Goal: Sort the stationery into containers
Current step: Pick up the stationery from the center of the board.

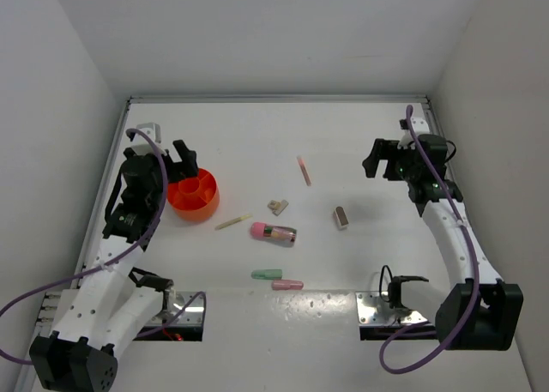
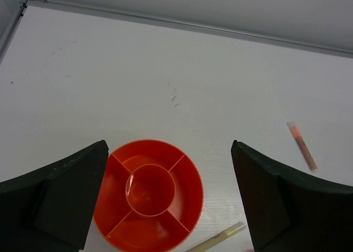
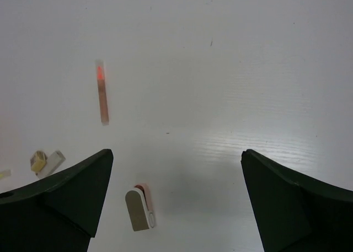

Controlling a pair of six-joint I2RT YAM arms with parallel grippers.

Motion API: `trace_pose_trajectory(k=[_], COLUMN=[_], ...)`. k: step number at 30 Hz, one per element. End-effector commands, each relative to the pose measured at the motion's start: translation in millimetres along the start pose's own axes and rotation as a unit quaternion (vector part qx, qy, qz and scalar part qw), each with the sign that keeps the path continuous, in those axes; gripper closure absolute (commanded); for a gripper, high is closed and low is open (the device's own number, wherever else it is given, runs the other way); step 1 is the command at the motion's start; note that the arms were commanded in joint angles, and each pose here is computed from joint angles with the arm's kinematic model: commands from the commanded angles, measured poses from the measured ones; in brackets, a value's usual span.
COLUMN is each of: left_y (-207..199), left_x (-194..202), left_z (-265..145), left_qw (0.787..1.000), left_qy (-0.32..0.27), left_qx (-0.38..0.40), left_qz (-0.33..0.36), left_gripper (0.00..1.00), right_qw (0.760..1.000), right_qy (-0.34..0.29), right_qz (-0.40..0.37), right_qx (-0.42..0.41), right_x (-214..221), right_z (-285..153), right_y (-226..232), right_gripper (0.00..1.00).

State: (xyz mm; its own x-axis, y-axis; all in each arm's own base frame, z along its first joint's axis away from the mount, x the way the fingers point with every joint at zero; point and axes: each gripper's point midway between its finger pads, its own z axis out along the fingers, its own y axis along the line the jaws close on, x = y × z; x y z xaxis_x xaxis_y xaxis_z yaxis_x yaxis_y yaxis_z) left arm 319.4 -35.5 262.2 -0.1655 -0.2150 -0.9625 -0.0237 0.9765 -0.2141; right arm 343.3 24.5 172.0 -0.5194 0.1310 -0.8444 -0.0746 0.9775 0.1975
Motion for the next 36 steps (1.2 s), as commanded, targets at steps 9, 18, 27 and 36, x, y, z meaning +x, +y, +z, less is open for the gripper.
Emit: trace_pose_trajectory(k=[9, 18, 27, 36], left_y=[-24.1, -50.6, -6.6, 32.3], left_x=[-25.7, -10.9, -25.4, -39.2], left_z=[-6.9, -6.8, -7.4, -22.7], left_qw=[0.997, 0.992, 0.999, 0.99], left_qy=[-0.04, -0.013, -0.043, -0.082], left_qx=[0.062, 0.125, -0.007, -0.115], left_qz=[0.005, 0.029, 0.009, -0.02], left_gripper=[0.13, 1.0, 0.03, 0.03], right_qw=[0.977, 0.908, 0.801, 0.814], right_qy=[0.067, 0.048, 0.139, 0.207], right_qz=[-0.199, -0.208, -0.35, -0.454], right_qx=[-0.037, -0.359, -0.465, -0.299], right_x=[19.7, 30.7, 58.0, 99.9], right_z=[0.5, -27.7, -11.4, 59.5], right_y=[-5.5, 104.4, 236.3, 276.3], right_gripper=[0.0, 1.0, 0.0, 0.04])
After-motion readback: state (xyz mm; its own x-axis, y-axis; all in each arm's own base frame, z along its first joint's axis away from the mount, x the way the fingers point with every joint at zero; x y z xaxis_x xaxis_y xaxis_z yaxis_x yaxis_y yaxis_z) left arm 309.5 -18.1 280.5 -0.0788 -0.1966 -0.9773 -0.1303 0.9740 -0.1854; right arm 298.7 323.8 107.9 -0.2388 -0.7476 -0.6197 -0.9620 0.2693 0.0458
